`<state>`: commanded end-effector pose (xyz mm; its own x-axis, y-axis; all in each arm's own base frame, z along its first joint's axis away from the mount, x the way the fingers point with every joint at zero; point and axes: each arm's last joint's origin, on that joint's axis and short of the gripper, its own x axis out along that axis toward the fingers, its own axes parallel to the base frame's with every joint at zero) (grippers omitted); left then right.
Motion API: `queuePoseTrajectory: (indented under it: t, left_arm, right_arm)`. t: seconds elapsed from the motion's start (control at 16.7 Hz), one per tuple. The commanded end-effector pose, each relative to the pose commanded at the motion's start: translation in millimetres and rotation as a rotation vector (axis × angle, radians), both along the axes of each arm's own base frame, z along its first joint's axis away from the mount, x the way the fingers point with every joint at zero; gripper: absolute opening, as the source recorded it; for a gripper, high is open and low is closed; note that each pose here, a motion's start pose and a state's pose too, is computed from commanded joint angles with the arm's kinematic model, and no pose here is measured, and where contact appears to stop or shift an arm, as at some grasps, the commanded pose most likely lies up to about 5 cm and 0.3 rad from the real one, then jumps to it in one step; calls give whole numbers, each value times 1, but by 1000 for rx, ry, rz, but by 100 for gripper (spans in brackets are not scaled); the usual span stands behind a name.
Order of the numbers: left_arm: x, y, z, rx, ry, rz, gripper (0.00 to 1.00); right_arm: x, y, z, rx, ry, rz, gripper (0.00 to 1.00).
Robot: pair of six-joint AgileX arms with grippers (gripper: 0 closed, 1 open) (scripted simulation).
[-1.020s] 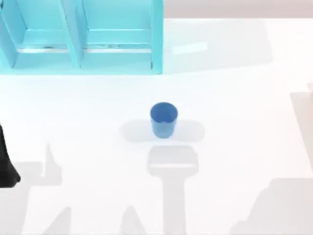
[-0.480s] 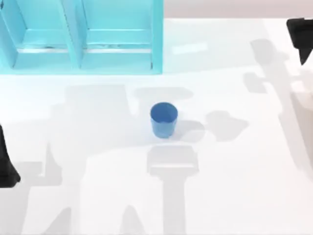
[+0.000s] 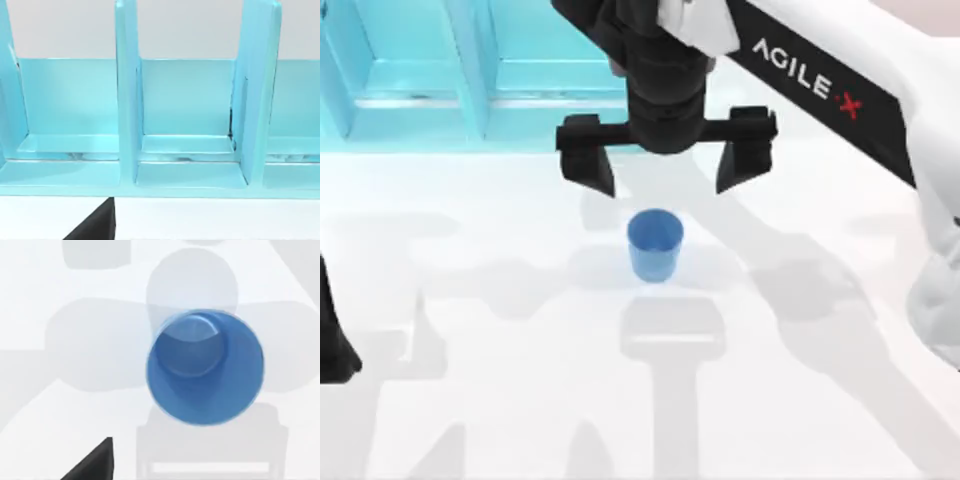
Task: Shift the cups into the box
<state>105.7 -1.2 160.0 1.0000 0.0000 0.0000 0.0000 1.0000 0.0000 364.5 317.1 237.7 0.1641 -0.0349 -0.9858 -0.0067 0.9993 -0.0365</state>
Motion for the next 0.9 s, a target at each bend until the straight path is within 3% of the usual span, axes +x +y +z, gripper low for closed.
queuePoseTrajectory:
  t: [0.18, 0.6, 0.9]
  left_arm:
    - [0, 0, 0, 0, 0, 0, 100]
    - [0, 0, 0, 0, 0, 0, 100]
    - [0, 0, 0, 0, 0, 0, 100]
  right_arm:
    - [-12, 29, -6, 33, -32, -13, 100]
    - [-10, 29, -10, 36, -34, -16, 100]
    - [2, 32, -58, 39, -38, -16, 100]
